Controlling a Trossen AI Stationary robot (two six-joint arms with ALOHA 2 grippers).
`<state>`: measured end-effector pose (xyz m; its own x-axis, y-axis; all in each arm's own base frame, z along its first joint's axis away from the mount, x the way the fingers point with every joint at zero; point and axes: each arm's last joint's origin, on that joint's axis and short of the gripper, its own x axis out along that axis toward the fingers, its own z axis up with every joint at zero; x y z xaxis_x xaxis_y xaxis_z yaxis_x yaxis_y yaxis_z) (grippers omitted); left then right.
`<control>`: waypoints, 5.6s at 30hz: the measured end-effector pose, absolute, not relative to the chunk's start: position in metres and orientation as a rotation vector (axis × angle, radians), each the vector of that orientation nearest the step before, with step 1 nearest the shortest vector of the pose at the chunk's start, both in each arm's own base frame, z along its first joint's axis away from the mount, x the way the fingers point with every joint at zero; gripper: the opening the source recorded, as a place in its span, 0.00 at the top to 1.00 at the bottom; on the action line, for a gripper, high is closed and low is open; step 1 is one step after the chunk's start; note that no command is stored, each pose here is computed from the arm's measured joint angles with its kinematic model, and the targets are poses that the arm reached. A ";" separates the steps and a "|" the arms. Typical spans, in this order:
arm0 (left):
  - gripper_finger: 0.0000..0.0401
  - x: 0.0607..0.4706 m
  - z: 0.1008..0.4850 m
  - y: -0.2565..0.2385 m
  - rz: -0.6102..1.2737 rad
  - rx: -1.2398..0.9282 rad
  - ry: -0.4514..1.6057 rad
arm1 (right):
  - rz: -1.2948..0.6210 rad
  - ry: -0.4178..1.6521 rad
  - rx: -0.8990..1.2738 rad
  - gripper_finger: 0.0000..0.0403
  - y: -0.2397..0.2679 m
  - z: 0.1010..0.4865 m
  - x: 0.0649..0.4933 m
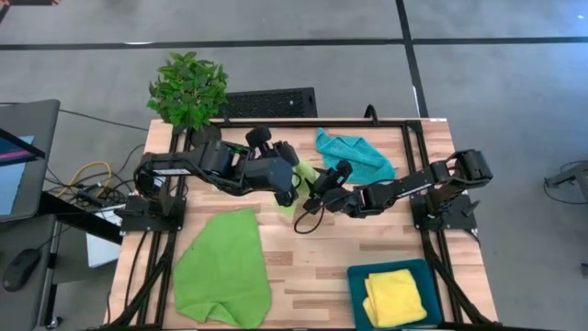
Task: Fold microfiber towels
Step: Fold the light green towel
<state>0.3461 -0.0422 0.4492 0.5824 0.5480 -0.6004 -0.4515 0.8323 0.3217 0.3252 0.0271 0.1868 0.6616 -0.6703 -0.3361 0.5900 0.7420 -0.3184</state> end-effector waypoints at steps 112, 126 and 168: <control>1.00 0.359 0.460 -0.047 0.452 0.069 0.619 | -0.688 0.495 -0.838 0.44 0.113 0.134 0.323; 1.00 0.358 0.459 -0.047 0.454 0.075 0.633 | -0.792 0.459 -0.860 0.45 0.131 0.146 0.315; 1.00 0.353 0.454 -0.046 0.469 0.078 0.693 | -0.793 0.338 -0.758 0.76 0.200 0.167 0.275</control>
<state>0.3532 -0.0457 0.4543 0.6699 0.4413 -0.5971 -0.3906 0.8934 0.2221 0.2747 0.1999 0.1675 0.6677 -0.7444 0.0007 0.5151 0.4614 -0.7223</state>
